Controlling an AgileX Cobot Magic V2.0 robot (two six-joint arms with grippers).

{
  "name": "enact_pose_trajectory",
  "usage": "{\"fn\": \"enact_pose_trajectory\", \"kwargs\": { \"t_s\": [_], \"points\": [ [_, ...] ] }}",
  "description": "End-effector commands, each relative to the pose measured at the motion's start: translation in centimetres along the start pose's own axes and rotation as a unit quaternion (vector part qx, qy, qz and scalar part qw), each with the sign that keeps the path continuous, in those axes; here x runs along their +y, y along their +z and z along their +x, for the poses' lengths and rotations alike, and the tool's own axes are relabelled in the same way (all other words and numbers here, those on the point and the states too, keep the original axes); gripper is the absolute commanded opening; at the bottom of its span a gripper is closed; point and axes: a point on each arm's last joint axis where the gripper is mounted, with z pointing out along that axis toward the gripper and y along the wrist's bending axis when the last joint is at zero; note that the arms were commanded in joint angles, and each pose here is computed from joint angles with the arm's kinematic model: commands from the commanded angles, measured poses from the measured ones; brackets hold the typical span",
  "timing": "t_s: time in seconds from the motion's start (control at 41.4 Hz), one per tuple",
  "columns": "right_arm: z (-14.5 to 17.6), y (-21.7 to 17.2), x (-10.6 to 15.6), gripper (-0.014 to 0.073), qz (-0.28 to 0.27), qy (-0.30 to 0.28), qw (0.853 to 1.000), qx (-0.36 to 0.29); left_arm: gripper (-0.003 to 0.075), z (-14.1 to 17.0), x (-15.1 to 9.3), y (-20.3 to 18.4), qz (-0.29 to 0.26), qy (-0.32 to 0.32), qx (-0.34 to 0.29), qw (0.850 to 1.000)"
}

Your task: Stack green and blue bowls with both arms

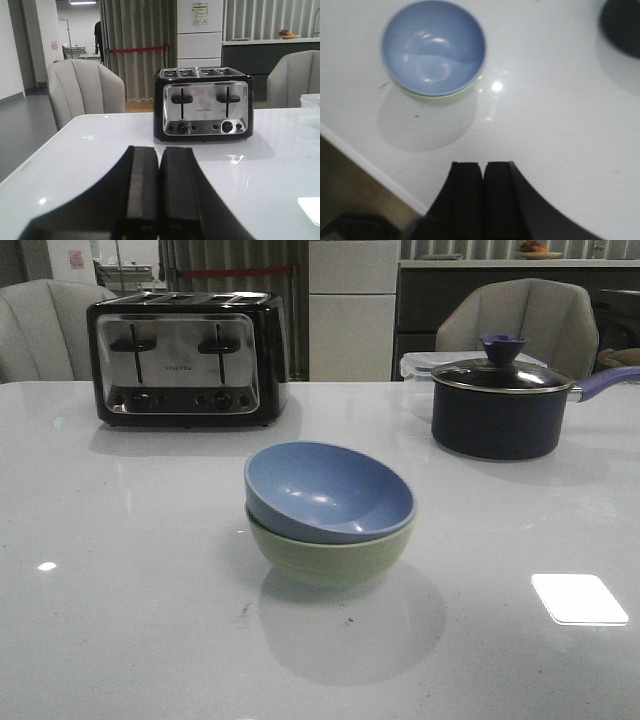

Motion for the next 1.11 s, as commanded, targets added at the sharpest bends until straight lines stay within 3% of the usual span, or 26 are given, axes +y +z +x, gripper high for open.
{"fn": "enact_pose_trajectory", "kwargs": {
  "t_s": [0.0,0.193,0.362,0.749,1.087],
  "points": [
    [0.0,-2.2,-1.5,0.0027,0.073,0.014,0.991,-0.107,0.0093,-0.7,0.1,-0.2,-0.006,-0.003,-0.048,0.999],
    [4.8,-4.2,-2.4,0.0027,0.189,0.044,0.958,-0.213,0.0093,-0.7,0.1,-0.2,-0.006,-0.003,-0.048,0.999],
    [9.0,-4.3,-1.6,0.0027,0.226,0.043,0.934,-0.273,0.0093,-0.7,0.1,-0.2,-0.006,-0.003,-0.048,0.999],
    [13.5,-2.0,-1.4,0.0027,0.238,0.05,0.914,-0.325,0.0093,-0.7,0.1,-0.2,-0.006,-0.003,-0.048,0.999],
    [13.4,-2.1,-1.4,0.0027,0.238,0.051,0.913,-0.326,0.0093,-0.7,0.1,-0.2,-0.006,-0.003,-0.048,0.999]
  ]
}}
